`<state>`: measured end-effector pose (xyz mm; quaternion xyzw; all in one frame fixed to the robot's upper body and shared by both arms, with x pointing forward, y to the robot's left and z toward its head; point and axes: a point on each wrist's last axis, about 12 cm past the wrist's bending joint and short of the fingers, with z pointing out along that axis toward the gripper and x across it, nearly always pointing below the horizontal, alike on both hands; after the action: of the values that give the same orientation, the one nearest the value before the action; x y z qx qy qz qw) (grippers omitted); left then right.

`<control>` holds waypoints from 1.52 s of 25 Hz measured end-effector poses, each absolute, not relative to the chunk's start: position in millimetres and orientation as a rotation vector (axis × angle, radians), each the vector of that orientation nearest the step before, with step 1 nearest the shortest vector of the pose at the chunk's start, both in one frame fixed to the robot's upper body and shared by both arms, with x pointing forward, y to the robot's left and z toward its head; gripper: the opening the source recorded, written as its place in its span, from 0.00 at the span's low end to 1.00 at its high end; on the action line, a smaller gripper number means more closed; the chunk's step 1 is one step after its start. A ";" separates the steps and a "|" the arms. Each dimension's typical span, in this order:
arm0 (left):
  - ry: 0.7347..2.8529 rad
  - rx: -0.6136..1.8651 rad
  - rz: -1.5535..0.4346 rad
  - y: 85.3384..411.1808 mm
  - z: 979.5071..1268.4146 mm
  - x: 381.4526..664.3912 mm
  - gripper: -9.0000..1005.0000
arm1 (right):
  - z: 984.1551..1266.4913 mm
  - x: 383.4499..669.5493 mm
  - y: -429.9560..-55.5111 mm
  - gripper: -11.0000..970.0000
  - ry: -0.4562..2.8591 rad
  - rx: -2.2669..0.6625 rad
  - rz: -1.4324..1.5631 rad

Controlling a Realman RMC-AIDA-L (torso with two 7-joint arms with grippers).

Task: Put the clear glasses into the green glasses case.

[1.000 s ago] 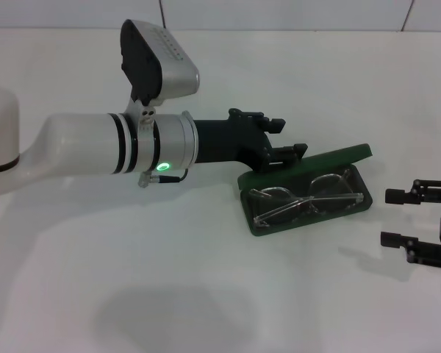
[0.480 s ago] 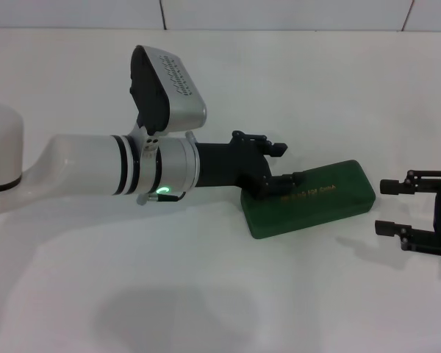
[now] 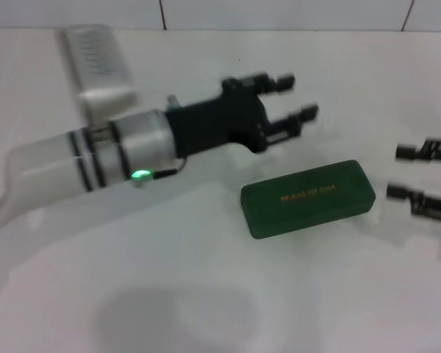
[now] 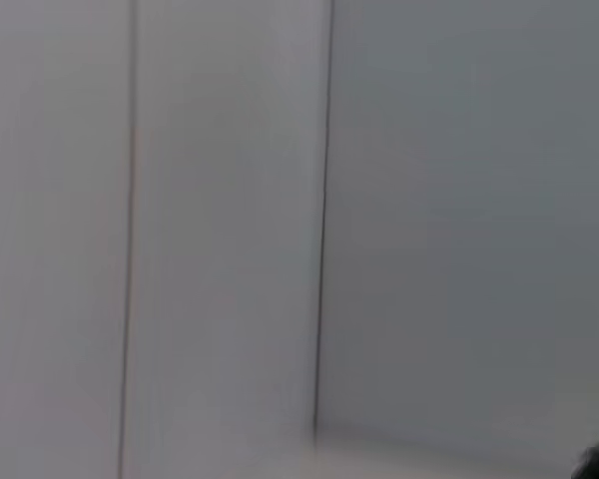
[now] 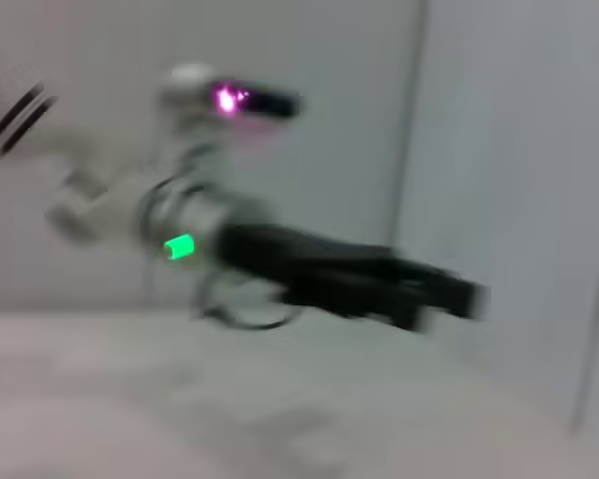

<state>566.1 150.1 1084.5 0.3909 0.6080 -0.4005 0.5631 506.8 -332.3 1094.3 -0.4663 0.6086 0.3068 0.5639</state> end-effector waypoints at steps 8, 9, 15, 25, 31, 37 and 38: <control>1.246 0.853 -0.958 230.4 1088.1 527.1 0.59 | 1126.7 532.3 -306.7 0.60 1.238 -1.071 0.824; 1.248 0.863 -0.950 236.7 1084.3 519.9 0.59 | 1128.7 533.6 -301.4 0.60 1.215 -1.085 0.851; 1.271 0.901 -0.919 252.2 1063.7 486.9 0.59 | 1127.0 538.2 -274.5 0.61 1.180 -1.160 0.927; 1.269 0.949 -0.930 248.7 1059.6 481.8 0.59 | 1122.3 536.4 -267.6 0.62 1.180 -1.179 0.931; 1.266 0.954 -0.929 247.8 1060.5 483.4 0.59 | 1119.6 535.5 -262.6 0.62 1.185 -1.200 0.945; 1.264 0.961 -0.928 247.0 1061.3 485.2 0.59 | 1116.1 535.7 -253.6 0.63 1.198 -1.248 0.962; 1.263 0.962 -0.928 247.0 1061.4 485.4 0.59 | 1116.1 535.4 -253.5 0.63 1.196 -1.251 0.964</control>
<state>485.4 247.0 1061.4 0.4160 0.5463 -0.4012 0.6062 535.4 -253.5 1116.1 -0.5281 0.5050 0.4068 0.5483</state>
